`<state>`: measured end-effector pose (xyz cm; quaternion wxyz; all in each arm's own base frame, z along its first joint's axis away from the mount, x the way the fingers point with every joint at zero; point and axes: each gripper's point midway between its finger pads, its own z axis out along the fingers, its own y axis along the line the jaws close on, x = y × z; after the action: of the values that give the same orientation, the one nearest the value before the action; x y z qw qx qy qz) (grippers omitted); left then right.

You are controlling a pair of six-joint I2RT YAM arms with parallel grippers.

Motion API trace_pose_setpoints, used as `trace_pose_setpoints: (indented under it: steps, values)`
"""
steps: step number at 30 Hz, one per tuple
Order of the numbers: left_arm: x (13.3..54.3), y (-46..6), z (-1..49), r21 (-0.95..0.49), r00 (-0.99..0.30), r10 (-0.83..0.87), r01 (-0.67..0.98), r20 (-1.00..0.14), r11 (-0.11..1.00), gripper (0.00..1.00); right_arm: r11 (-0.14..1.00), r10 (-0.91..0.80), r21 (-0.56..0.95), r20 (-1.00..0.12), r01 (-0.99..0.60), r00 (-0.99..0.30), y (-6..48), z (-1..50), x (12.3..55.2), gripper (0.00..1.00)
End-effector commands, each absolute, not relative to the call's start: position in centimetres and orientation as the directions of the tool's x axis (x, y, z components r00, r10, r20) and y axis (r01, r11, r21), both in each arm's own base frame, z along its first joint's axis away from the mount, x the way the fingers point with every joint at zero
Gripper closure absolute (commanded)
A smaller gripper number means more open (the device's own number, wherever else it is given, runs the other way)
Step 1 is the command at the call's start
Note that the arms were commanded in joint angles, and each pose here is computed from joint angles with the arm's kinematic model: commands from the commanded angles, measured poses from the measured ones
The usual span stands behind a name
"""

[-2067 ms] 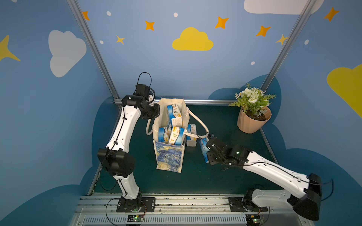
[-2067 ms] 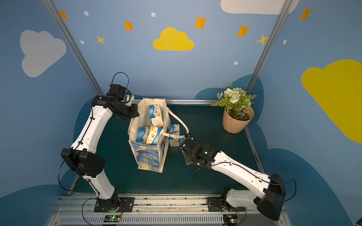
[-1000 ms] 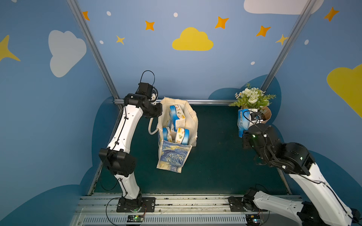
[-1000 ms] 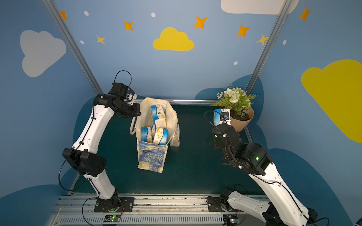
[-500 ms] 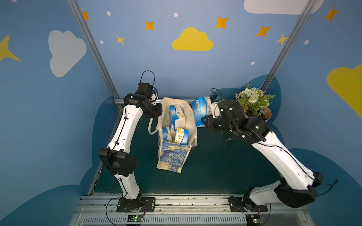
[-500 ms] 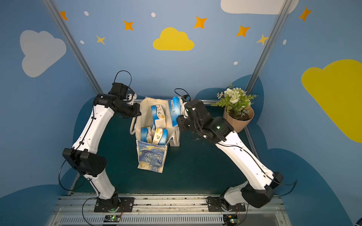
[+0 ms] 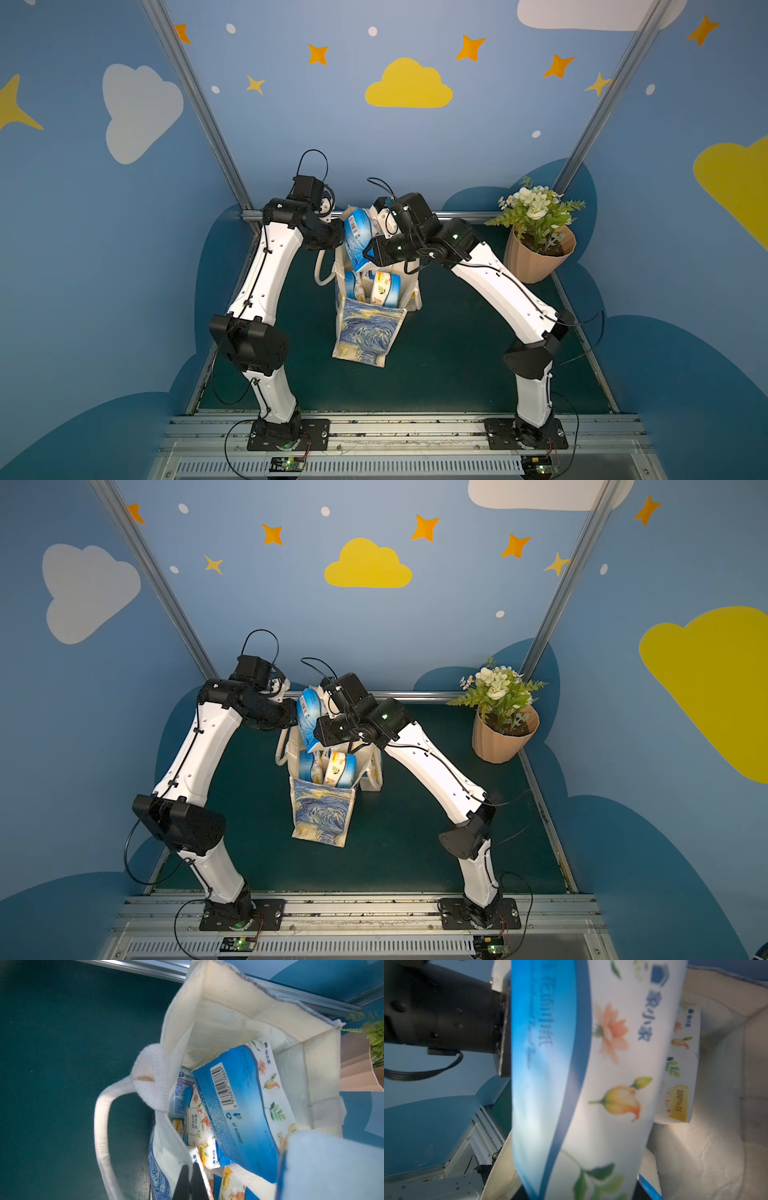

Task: Put tissues into the canvas bag
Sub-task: Place the pack of facial tissues in the canvas bag.

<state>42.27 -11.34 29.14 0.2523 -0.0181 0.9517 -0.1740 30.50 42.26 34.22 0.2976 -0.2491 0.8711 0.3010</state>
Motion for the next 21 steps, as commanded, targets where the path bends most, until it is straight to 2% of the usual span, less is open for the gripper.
trace_pose_setpoints:
  steps: [1, 6, 12, 16, 21]
  values:
    - [42.4, -11.5, 31.3, -0.340, -0.835, -0.107, 0.100, -0.540, 0.935, 0.96, 0.730, -0.279, 0.377, -0.597, -0.570, -0.752, 41.6, 32.2, 29.9, 0.65]
    - [42.3, -11.1, 31.1, -0.330, -0.834, -0.108, 0.092, -0.542, 0.939, 0.96, 0.746, -0.323, 0.387, -0.502, -0.542, -0.802, 41.6, 29.3, 29.0, 0.65]
    - [42.4, -11.2, 31.3, -0.337, -0.829, -0.114, 0.094, -0.547, 0.937, 0.96, 0.742, -0.335, 0.410, -0.459, -0.531, -0.823, 42.6, 28.1, 29.2, 0.59]
    - [42.5, -11.3, 31.4, -0.345, -0.829, -0.118, 0.095, -0.547, 0.934, 0.96, 0.770, -0.369, 0.367, -0.412, -0.522, -0.833, 43.3, 25.3, 29.9, 0.58]
    - [42.6, -11.1, 31.2, -0.337, -0.830, -0.116, 0.090, -0.546, 0.937, 0.96, 0.751, -0.438, 0.345, -0.377, -0.563, -0.816, 43.8, 23.5, 28.8, 0.48]
